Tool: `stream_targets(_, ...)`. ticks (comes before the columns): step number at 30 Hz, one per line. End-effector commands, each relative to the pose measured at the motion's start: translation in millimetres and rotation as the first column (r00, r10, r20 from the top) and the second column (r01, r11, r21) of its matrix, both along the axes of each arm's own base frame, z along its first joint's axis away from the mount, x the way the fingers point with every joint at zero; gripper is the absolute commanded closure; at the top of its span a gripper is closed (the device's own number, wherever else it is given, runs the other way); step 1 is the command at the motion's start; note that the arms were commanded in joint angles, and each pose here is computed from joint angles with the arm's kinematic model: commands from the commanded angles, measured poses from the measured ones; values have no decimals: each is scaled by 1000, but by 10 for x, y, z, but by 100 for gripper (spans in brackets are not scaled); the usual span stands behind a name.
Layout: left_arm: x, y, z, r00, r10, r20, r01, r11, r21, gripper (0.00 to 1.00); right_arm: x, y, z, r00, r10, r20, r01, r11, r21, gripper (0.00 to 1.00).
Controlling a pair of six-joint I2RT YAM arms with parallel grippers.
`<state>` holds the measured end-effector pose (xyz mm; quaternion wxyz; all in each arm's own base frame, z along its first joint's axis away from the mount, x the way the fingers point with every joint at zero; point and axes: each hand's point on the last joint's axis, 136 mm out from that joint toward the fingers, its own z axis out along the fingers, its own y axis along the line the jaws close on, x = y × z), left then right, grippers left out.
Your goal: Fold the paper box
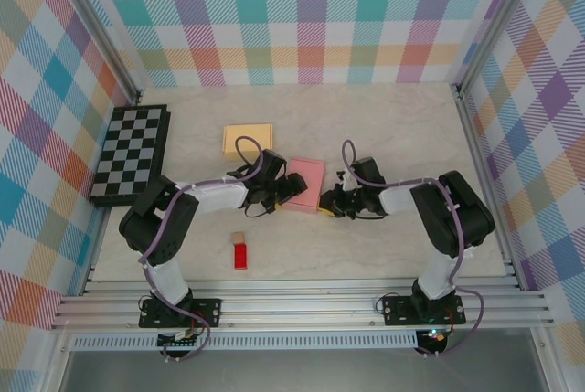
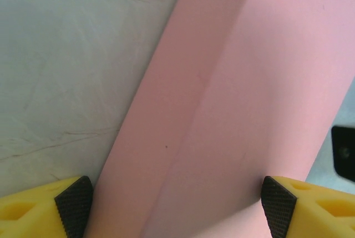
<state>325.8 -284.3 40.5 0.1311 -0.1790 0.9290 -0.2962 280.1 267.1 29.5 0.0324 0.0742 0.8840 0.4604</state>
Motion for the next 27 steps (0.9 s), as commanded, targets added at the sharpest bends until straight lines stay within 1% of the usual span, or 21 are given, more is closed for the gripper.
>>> stream_targets(1, -260, -646, 213, 994, -112, -17, 106, 971, -216, 18, -95, 598, 541, 988, 80, 132, -106, 973, 203, 86)
stream_targets(3, -256, -713, 243, 993, -117, -16, 110, 966, -235, 18, -77, 627, 610, 989, 56, 138, -86, 972, 220, 86)
stream_targets(5, -243, -714, 225, 992, -121, -20, 114, 969, -220, 18, -60, 621, 628, 988, 36, 150, -66, 977, 201, 86)
stream_targets(7, -204, -642, 196, 993, -121, -13, 117, 978, -172, 18, -87, 525, 525, 991, 25, 132, -42, 991, 125, 85)
stream_targets(9, -146, -504, 154, 992, -125, -10, 123, 988, -96, 18, -151, 390, 401, 992, 32, 120, -36, 999, 28, 85)
stream_targets(11, -70, -350, 137, 992, -128, -13, 128, 992, -25, 18, -223, 231, 275, 994, 47, 103, -40, 997, -63, 84)
stream_targets(14, 6, -195, 163, 990, -139, -3, 139, 990, 30, 18, -295, -5, 143, 995, 69, 70, -57, 987, -149, 84)
stream_targets(18, 133, -59, 213, 986, -168, 12, 166, 983, 78, 16, -261, -313, 99, 996, 57, 61, -44, 979, -199, 83)
stream_targets(21, 174, 17, 176, 978, -203, -40, 206, 972, 112, 16, -166, -530, 160, 996, 47, 71, -29, 970, -241, 83)
stream_targets(23, 215, 44, 174, 975, -214, -52, 219, 967, 132, 16, -75, -667, 216, 996, 38, 85, -14, 965, -261, 83)
stream_targets(27, 369, -58, 253, 968, -252, 7, 250, 961, 117, 16, 166, -874, 313, 992, -11, 130, 43, 968, -247, 83)
